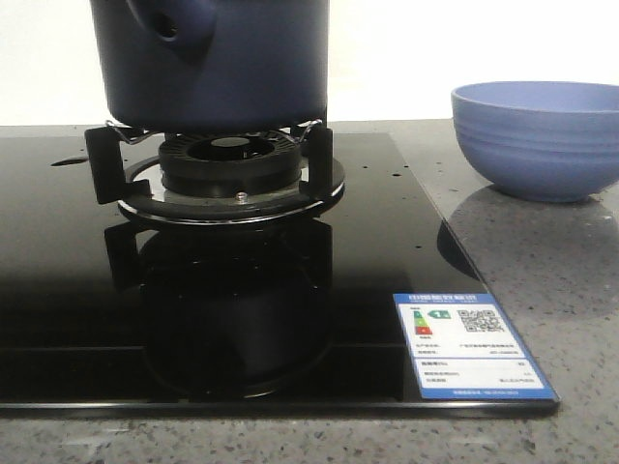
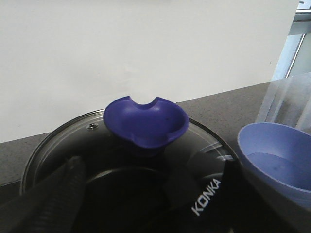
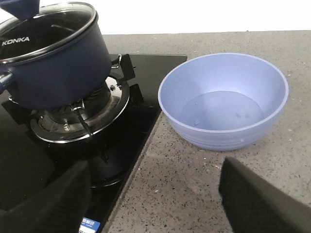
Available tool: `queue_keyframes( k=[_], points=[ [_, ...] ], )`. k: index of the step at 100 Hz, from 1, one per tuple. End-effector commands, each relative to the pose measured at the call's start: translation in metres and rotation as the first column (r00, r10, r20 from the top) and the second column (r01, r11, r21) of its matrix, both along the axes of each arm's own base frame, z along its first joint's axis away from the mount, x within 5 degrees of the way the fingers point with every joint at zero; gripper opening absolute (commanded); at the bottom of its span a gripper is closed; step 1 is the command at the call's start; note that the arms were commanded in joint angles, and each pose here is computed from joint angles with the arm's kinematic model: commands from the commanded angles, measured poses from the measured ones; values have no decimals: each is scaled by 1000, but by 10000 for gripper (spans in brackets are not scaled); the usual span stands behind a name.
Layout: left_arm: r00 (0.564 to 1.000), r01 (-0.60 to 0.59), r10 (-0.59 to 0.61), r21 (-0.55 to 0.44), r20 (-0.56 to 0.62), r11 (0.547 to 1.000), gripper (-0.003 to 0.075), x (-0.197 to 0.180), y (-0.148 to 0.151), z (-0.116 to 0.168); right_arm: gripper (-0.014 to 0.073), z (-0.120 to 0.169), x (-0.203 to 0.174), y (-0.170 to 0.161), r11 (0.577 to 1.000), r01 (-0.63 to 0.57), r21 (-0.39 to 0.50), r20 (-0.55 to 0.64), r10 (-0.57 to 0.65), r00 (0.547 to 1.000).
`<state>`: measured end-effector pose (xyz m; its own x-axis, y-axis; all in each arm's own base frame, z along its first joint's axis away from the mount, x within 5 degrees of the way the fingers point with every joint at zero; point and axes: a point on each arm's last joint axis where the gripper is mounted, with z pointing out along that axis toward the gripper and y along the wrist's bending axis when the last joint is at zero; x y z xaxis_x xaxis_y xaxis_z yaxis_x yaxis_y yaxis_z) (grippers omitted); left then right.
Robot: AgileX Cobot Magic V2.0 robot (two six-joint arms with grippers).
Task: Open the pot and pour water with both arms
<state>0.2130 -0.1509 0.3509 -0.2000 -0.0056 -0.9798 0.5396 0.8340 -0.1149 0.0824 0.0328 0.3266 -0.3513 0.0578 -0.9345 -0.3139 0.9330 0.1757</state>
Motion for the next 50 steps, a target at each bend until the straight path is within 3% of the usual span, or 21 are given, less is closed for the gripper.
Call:
queue_keyframes(
  k=[1, 50],
  points=[
    [996, -27, 31, -48, 80, 998, 533, 10, -6, 20, 503, 17, 4, -1, 1000, 19, 18, 95, -20, 995],
    [993, -70, 73, -44, 90, 997, 533, 52, -32, 15, 503, 17, 4, -1, 1000, 19, 18, 95, -20, 995]
  ],
)
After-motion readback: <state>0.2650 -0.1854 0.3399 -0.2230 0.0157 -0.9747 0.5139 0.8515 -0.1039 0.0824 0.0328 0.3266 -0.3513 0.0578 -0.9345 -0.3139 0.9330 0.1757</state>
